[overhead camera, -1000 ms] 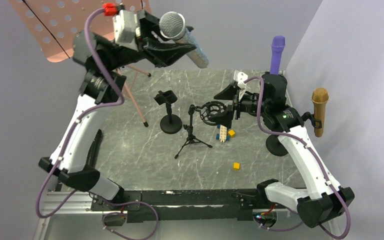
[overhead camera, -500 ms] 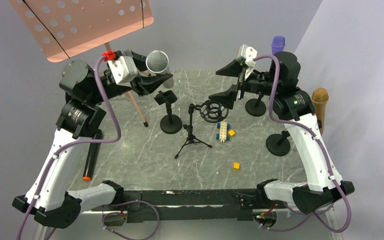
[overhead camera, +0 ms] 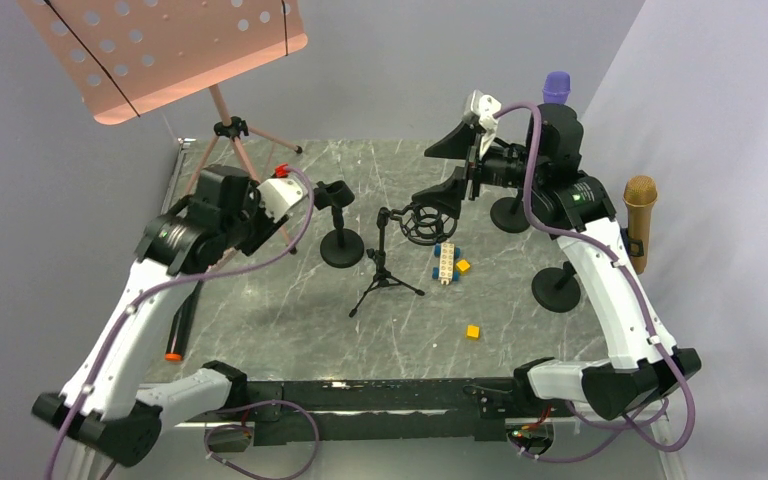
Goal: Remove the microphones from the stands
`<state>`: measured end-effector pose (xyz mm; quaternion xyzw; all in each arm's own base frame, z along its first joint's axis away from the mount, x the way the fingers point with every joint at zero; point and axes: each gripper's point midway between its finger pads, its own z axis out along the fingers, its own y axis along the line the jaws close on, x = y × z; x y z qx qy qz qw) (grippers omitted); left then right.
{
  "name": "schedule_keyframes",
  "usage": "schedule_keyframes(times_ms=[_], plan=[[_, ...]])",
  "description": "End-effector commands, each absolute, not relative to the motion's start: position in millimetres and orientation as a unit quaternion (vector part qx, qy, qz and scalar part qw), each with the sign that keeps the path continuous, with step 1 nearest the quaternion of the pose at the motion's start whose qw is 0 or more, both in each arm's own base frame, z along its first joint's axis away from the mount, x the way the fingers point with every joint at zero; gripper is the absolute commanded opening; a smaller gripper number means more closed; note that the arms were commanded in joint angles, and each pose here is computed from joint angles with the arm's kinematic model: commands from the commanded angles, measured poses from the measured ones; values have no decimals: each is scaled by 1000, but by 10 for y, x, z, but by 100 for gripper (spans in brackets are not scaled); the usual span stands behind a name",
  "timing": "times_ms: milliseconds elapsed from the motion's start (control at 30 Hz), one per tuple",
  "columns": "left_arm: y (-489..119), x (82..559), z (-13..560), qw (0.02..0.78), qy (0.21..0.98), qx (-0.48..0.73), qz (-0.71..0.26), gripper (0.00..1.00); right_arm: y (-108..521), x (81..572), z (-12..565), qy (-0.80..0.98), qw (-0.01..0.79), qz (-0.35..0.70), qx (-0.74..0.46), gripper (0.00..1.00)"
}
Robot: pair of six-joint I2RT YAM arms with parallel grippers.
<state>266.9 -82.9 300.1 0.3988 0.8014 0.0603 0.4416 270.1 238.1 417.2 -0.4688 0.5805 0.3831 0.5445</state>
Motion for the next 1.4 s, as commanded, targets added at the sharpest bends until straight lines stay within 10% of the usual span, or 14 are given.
schedule_keyframes(times_ms=[0,533,1267,1367], plan=[[-320,2361,2304,256,886,373,103,0,2427,2689,4337,552,559,391,-479,99],[492,2719,1242,221,955,95,175,0,2458,2598,4325,541,547,412,-488,98],[704,2630,401,117,975,80,168,0,2489,2569,4301,541,530,430,-490,96],[702,2627,363,104,978,83,158,33,2481,2577,4296,543,533,427,-490,96]])
